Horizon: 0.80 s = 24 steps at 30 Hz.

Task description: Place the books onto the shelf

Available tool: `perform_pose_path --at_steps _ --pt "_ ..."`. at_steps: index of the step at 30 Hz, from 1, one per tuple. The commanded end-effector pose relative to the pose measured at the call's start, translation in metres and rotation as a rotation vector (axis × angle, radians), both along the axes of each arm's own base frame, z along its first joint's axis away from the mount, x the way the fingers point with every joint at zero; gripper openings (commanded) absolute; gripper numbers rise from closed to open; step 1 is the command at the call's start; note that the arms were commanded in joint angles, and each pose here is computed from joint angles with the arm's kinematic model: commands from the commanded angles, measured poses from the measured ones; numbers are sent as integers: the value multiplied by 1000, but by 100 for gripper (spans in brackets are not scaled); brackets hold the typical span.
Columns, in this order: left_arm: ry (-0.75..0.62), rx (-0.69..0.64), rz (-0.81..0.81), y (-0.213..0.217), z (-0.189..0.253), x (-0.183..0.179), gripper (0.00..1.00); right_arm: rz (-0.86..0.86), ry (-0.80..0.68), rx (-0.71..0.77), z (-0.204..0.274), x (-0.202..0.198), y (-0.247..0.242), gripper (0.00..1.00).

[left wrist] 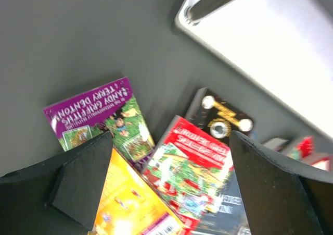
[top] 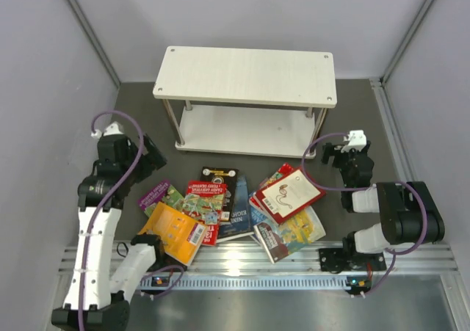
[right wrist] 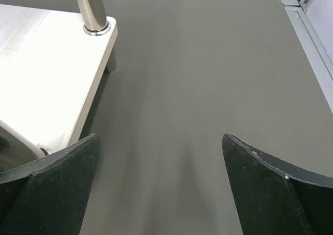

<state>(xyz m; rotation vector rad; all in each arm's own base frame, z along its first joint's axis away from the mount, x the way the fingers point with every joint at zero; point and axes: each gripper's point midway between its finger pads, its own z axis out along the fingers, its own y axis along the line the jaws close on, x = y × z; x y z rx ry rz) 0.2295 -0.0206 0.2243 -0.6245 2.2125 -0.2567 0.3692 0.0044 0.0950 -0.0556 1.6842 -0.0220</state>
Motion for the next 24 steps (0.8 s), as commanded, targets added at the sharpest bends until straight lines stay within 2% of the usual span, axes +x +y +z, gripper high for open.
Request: perform_pose_path --at_steps 1,4,5,6,7,8,9,11,12,13,14,15,16,17,18,19,20,21,22,23,24 --pt "-78 -77 123 4 48 -15 99 10 -86 12 25 11 1 100" --pt "-40 -84 160 7 39 -29 98 9 -88 12 26 12 1 100" --pt "-15 -82 255 18 30 -38 98 6 -88 12 26 12 0 100" --pt "75 -184 412 18 12 -57 98 9 -88 12 26 12 1 100" --pt "85 -219 401 12 0 -54 99 9 -88 12 26 12 1 100" --pt "19 -242 285 -1 7 -50 95 8 -86 13 26 12 1 100" --pt "-10 -315 87 -32 9 -45 95 -81 -81 26 26 13 -13 100" --pt "-26 -347 120 -32 13 -54 99 -123 -96 34 28 10 -11 100" --pt "-33 -334 162 -25 13 -56 99 -299 -128 30 39 1 -36 100" --pt "-39 -317 183 -20 16 -61 99 -330 -142 32 47 -4 -39 100" --pt "-41 -303 190 -18 17 -64 99 -339 -64 10 35 -11 -41 100" --pt "-58 -252 214 -8 21 -65 98 -355 -112 22 65 -18 -44 100" --pt "-54 -237 213 -6 22 -66 99 -359 -85 14 73 -22 -45 100" --pt "-32 -230 208 -6 19 -67 99 -372 -84 75 96 -21 -44 100" --pt "-21 -225 194 -8 17 -67 98 -394 -22 82 99 -38 -47 100" --pt "-8 -239 176 -12 14 -66 98 -417 -12 174 105 -46 -46 100" --pt "-4 -255 175 -14 12 -64 98 -461 -91 264 142 -59 -51 100" --pt "6 -263 186 -14 5 -63 97 -560 67 292 108 -86 -60 100" --pt "11 -302 161 -23 4 -63 96 -698 46 509 102 -103 -66 100" --pt "-11 -333 164 -26 6 -58 96 -729 39 541 107 -123 -72 100" --pt "-4 -353 156 -30 0 -56 95 -682 137 520 89 -137 -63 100"
